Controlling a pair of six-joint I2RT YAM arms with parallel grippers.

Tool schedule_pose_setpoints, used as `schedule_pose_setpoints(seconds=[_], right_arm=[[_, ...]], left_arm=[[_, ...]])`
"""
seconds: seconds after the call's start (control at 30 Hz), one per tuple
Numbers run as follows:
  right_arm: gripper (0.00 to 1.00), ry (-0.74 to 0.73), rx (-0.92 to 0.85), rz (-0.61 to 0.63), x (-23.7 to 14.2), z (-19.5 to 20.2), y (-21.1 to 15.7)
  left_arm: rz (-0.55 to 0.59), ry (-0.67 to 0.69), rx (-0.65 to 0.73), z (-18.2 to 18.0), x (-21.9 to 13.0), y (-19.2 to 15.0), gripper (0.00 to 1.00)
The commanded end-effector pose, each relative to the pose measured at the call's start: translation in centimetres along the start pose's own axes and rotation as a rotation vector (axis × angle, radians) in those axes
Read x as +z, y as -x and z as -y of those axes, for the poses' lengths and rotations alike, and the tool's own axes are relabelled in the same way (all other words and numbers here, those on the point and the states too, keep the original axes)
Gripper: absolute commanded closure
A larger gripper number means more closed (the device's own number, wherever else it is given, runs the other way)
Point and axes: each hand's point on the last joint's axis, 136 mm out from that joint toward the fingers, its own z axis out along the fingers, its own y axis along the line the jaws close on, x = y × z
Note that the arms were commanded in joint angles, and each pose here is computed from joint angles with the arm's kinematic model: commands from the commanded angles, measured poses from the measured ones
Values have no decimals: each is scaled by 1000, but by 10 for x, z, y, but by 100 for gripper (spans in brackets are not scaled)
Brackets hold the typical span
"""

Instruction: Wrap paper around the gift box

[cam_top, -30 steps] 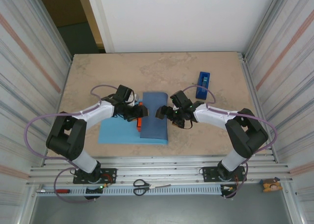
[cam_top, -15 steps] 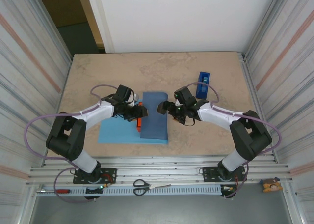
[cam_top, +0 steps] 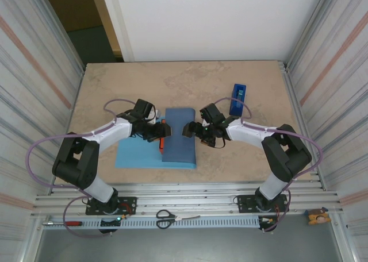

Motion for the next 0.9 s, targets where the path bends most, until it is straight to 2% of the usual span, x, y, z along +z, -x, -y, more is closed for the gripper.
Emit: schedule_pose_setpoints(seconds=[0.0,0.07,0.5,0.67,0.87], right_arm=[[6,-93,-8,-41,8,19,-12],[6,-100,-7,-44,9,20,-13],[6,-157,-29,-58,11,29,-17],[6,-164,-31,-60,11,30,-18],[6,-172,-33,-62,10,31,-18]], left_arm=[[-27,108,-17,-25,-4,-13,44],[-27,104,-16,-23,-4,-12,42],[70,-12,-5,5,-19,19,18],[71,-27,-12,4,-18,32,17],[39,-59,-6,8,-7,32,20]])
